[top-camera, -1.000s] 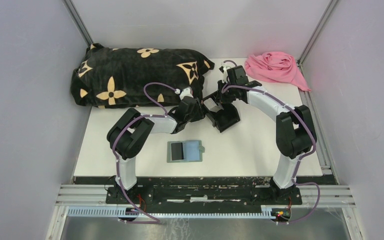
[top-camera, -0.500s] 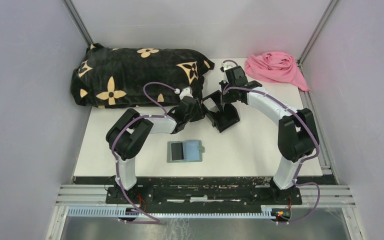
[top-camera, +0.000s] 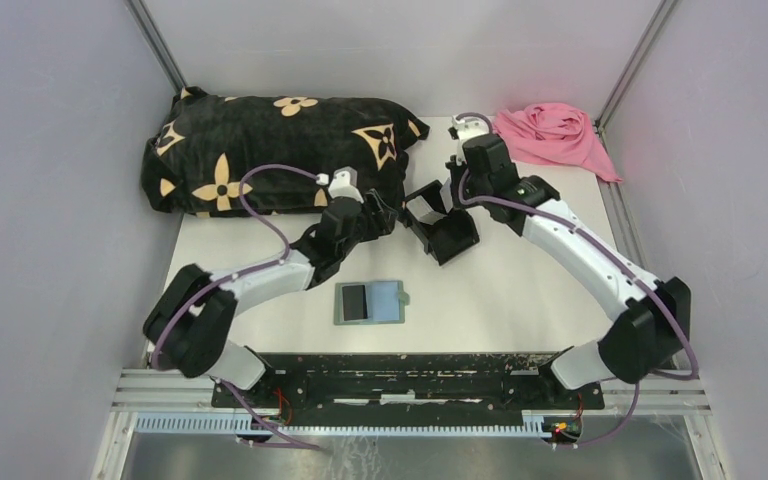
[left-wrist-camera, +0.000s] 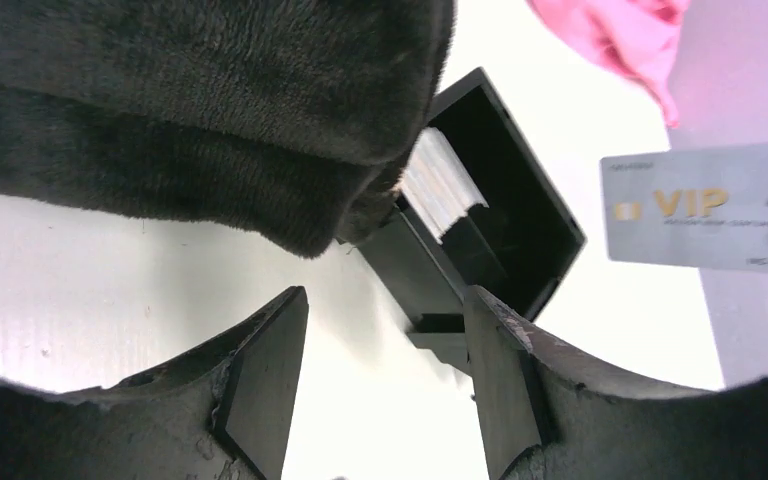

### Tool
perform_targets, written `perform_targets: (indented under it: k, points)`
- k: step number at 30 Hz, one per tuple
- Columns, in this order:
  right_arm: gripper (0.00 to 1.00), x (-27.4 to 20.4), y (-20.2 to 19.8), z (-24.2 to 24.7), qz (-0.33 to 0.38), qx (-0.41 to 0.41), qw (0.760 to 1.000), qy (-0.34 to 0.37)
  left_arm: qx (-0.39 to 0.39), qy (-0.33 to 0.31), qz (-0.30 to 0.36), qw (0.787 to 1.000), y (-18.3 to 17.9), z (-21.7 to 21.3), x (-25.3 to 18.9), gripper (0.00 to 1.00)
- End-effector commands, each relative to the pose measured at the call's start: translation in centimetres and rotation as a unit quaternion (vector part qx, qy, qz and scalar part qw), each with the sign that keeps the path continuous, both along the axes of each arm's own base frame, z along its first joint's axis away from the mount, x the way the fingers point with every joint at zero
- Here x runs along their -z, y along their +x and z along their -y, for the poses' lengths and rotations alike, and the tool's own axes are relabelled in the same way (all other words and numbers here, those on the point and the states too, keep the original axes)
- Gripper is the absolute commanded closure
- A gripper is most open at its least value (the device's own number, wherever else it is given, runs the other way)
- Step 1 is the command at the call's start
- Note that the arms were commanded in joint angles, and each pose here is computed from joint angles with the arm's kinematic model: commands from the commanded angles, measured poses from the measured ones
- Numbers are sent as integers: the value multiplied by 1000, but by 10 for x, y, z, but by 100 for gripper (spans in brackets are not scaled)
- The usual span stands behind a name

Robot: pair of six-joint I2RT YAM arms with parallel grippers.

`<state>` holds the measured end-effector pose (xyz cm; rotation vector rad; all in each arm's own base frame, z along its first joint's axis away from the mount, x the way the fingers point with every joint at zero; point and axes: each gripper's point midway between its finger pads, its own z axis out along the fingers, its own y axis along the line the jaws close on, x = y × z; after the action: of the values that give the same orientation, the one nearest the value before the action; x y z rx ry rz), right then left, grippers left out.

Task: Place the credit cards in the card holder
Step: Pick up the credit card from the storage box.

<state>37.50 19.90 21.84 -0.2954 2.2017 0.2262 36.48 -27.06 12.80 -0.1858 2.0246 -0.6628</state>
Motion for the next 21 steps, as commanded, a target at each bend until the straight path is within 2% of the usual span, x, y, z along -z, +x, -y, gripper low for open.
perform_targets:
  k: [1, 7, 11, 16, 21]
  points:
    - [99, -10, -32, 10, 6, 9, 1000, -6, 9, -4, 63, 998, -21, -9, -43, 34]
    - [99, -9, -93, 1, -20, -46, 999, 3, 86, -23, 104, 991, -72, 14, -69, 34]
    - [99, -12, -142, -12, -37, -108, 992, 51, 168, -47, 124, 977, -109, 25, -79, 33]
    - [99, -8, -190, -16, -65, -164, 977, 117, 266, -83, 148, 949, -159, 23, -80, 32]
    - [99, -5, -219, -22, -93, -207, 962, 152, 355, -114, 167, 913, -199, 27, -88, 28]
